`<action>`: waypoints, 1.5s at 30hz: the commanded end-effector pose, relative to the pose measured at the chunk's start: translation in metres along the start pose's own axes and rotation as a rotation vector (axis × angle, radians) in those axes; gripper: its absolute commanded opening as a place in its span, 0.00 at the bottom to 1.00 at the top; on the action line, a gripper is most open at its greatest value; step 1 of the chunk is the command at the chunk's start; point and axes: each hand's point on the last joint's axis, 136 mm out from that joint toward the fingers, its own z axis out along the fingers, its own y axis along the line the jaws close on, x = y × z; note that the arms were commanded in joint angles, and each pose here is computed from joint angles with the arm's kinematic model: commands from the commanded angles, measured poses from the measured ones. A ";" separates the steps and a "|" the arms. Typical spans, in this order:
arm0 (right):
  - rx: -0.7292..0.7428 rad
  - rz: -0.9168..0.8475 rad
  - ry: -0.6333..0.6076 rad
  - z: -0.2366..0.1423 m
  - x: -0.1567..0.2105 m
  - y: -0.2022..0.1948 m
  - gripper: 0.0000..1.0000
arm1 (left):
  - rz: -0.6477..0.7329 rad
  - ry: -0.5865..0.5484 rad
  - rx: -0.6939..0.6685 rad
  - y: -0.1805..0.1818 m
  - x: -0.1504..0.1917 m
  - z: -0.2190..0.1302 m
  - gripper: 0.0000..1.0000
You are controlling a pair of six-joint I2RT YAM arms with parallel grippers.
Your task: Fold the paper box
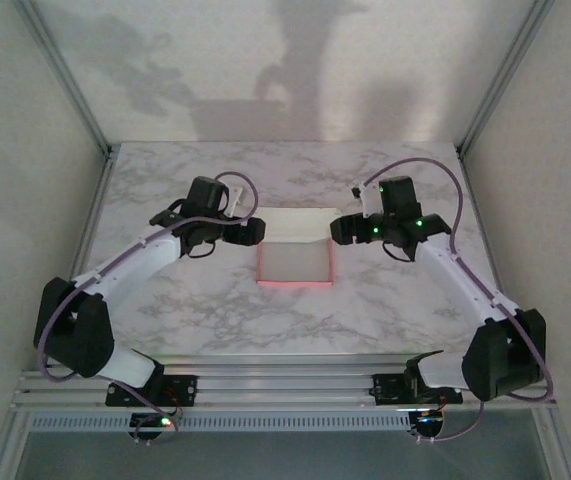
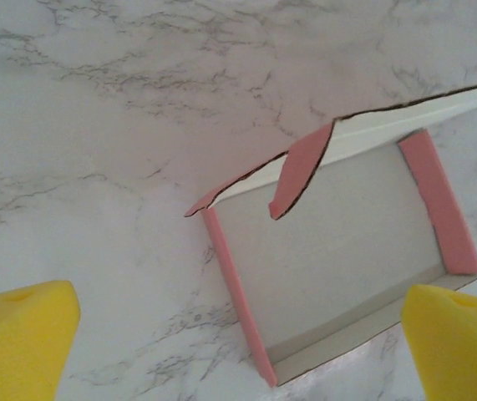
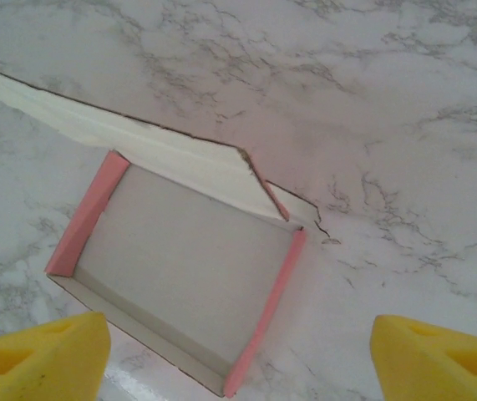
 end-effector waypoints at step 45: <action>-0.022 -0.173 0.278 0.053 -0.009 -0.018 0.56 | 0.141 0.080 0.182 -0.020 -0.036 0.015 0.74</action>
